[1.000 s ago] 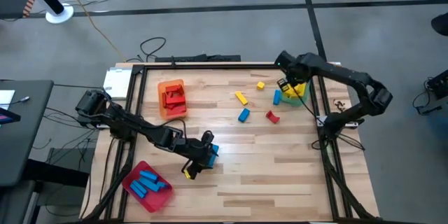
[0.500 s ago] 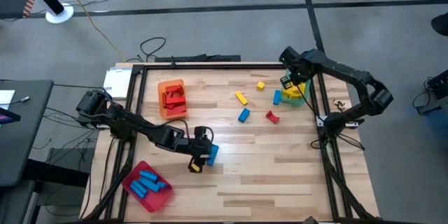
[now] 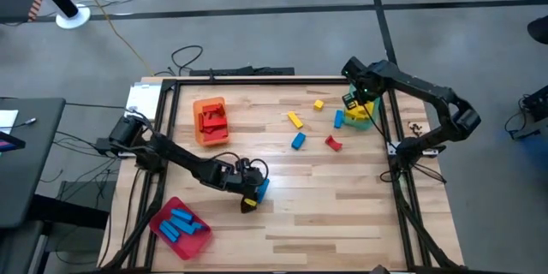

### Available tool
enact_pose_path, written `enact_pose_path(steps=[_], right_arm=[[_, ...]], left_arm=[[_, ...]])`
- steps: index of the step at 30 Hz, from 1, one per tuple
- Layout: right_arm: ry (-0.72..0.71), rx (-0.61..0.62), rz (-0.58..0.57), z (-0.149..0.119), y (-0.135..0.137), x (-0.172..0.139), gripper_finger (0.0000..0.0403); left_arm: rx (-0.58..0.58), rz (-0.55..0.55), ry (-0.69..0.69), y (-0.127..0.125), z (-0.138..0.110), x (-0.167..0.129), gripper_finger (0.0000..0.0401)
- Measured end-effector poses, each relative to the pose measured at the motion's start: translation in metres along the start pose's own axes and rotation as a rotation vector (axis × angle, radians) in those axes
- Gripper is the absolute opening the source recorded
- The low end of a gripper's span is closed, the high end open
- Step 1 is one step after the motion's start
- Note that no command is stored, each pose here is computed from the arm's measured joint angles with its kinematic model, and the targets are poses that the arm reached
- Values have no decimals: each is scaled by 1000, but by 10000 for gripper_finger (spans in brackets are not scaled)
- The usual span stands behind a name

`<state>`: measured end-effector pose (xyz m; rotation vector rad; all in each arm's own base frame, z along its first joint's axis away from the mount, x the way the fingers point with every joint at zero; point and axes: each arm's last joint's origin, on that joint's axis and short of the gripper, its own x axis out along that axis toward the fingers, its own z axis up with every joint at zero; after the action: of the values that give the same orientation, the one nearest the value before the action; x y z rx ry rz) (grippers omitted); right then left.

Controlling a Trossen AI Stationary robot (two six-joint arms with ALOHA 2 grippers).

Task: Sort blocks
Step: Put the yellow wooden block into the green bin

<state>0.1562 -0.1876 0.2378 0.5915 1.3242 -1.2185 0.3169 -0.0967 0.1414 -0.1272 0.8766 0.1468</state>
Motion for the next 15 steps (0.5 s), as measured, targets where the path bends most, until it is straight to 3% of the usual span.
enact_pose_path(steps=[8, 15], right_arm=[[-22, -37, 7, 2, 1, 0, 150], [-16, -29, 5, 1, 1, 0, 223]], left_arm=[[-36, 7, -4, -4, 4, 6, 243], [-2, 23, 7, 0, 5, 7, 243]])
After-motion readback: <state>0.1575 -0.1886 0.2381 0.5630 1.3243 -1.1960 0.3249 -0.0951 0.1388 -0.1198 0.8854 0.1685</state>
